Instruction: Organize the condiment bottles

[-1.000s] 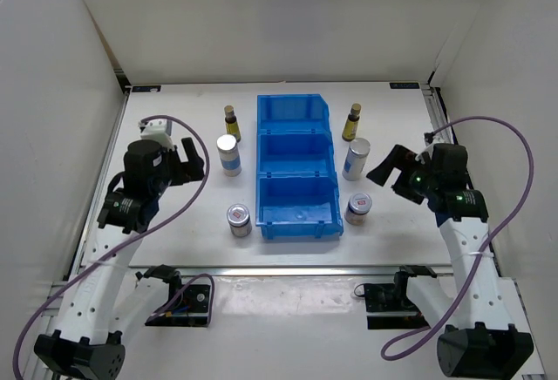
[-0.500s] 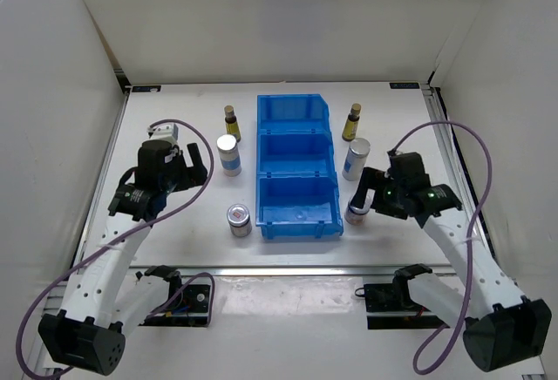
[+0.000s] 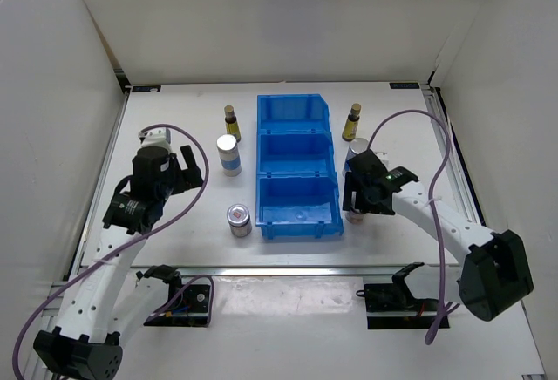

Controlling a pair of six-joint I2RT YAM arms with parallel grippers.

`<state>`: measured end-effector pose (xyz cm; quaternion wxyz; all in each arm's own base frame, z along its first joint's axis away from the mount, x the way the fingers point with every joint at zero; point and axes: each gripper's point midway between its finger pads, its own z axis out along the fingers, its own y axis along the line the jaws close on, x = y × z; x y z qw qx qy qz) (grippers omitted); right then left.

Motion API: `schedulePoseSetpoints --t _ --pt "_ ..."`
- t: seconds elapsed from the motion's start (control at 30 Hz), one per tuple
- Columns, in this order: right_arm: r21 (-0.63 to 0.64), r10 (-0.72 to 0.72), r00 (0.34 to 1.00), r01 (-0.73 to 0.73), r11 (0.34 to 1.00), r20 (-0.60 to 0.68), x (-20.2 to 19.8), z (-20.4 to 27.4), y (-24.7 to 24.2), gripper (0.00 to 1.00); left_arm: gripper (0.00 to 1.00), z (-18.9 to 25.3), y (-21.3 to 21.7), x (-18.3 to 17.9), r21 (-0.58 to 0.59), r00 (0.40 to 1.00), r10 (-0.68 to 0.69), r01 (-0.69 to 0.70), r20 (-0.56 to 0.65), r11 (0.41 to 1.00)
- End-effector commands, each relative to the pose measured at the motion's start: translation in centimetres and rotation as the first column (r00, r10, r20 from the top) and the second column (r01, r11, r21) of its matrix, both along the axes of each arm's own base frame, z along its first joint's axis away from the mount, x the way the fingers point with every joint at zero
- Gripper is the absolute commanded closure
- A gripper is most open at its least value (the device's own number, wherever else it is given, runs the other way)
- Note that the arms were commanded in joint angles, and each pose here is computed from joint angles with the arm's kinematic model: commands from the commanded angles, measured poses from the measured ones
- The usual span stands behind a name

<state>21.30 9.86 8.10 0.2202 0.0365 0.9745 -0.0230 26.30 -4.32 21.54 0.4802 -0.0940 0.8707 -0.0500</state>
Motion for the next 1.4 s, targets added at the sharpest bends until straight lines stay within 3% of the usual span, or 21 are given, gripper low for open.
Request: schedulePoseSetpoints --t 0.0,0.07,0.3,0.37,0.43,0.63,0.73,0.97,1.23,1.37 --pt "-0.037 -0.004 0.994 0.008 0.999 0.106 2.8 1.7 0.0 0.11 0.0 0.0 0.5 -0.2 0.007 1.0 0.027 -0.027 0.008 1.0" --pt "-0.04 0.004 0.994 0.0 0.999 0.109 3.3 1.6 0.4 0.15 0.0 -0.2 0.4 -0.1 0.01 1.0 0.027 -0.027 -0.003 1.0" --pt "-0.024 0.035 0.995 -0.033 0.999 0.089 3.3 1.0 1.0 0.47 0.0 -0.4 0.5 -0.3 0.01 1.0 0.027 -0.027 -0.003 1.0" --pt "-0.005 0.026 0.993 -0.025 1.0 0.114 3.0 1.9 0.8 0.64 0.0 -0.4 0.5 -0.3 0.01 1.0 0.027 -0.027 -0.003 1.0" --pt "-0.001 0.026 0.988 -0.026 1.0 0.152 2.5 3.8 0.4 0.79 0.0 -0.2 0.5 -0.4 0.008 1.0 0.027 -0.027 0.006 1.0" --pt "0.087 0.072 0.93 -0.11 0.99 0.361 2.3 11.4 1.9 0.99 0.0 -0.7 0.3 -0.2 0.009 1.0 0.019 -0.019 -0.017 1.0" --pt "0.122 0.149 0.913 -0.209 0.97 0.381 2.3 13.3 4.4 1.0 0.0 -0.8 0.1 -0.2 0.004 1.0 0.012 -0.012 -0.019 1.0" --pt "0.086 0.325 0.881 -0.374 0.923 0.344 2.8 12.1 10.1 1.0 0.0 -1.5 -0.4 0.0 -0.009 0.999 -0.002 0.002 -0.05 1.0" --pt "0.038 0.399 0.904 -0.409 0.912 0.153 3.5 6.6 12.1 1.0 0.0 -3.1 -2.5 0.1 -0.046 0.989 -0.092 0.087 -0.119 0.995" --pt "0.049 0.432 0.899 -0.435 0.899 0.067 3.0 4.1 12.8 0.92 0.0 -3.5 -2.9 0.1 -0.049 0.985 -0.107 0.102 -0.138 0.994"
